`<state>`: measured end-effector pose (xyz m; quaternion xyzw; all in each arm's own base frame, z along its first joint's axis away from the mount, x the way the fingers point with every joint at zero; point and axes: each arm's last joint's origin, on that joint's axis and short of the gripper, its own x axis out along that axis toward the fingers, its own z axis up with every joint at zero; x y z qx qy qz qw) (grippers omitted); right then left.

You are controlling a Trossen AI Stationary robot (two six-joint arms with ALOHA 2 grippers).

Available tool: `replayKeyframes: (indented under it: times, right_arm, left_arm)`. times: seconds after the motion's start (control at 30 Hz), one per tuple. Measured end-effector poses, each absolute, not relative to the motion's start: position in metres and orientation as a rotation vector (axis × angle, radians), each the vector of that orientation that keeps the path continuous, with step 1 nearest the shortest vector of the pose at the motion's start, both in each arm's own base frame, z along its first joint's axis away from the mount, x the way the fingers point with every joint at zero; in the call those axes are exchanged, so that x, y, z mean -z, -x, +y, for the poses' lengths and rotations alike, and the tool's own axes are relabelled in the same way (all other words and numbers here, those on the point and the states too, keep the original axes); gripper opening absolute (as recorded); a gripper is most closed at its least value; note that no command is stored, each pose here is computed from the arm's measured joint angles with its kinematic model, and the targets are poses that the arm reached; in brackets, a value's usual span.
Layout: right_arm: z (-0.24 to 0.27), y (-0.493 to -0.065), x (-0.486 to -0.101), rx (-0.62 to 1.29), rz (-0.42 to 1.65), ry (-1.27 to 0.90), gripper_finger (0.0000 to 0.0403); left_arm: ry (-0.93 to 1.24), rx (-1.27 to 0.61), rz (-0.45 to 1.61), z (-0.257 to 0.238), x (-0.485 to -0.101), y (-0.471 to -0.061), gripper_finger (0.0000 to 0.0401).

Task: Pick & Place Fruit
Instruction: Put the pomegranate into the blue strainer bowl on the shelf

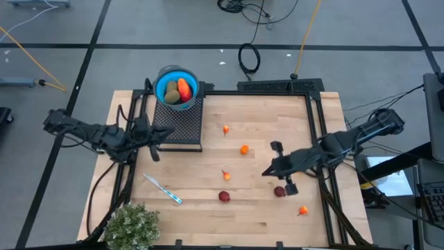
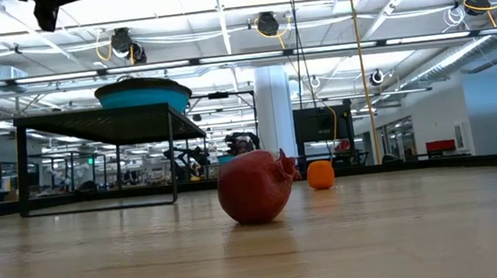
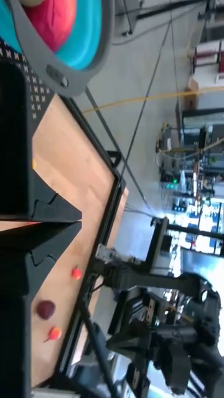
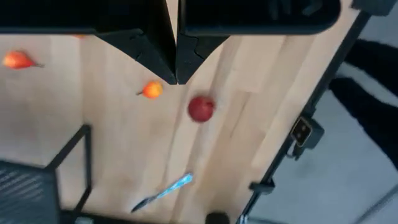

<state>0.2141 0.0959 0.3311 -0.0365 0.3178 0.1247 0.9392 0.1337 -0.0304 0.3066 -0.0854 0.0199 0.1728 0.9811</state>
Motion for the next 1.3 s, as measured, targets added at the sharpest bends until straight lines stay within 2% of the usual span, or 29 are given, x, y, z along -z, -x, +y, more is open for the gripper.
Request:
replayKeyframes:
  times: [0.43, 0.9, 1.07, 1.3]
  right_arm:
    - [0.147, -0.244, -0.315, -0.255, 0.882, 0.002, 0.0]
    - [0.16, -0.223, -0.291, -0.051, 1.205, -0.248, 0.0]
    - [0.158, -0.214, -0.287, -0.015, 1.352, -0.334, 0.0]
    - [0.153, -0.207, -0.285, 0.093, 1.442, -0.394, 0.0]
  left_arm:
    - [0.102, -0.189, 0.068, -0.05, -0.305, -0.128, 0.0008]
    - [0.09, -0.032, 0.033, -0.055, -0.268, -0.126, 0.0002]
    - [0.102, -0.028, 0.007, -0.049, -0.254, -0.116, 0.001]
    - [0.072, -0.036, -0.027, -0.038, -0.252, -0.104, 0.0002]
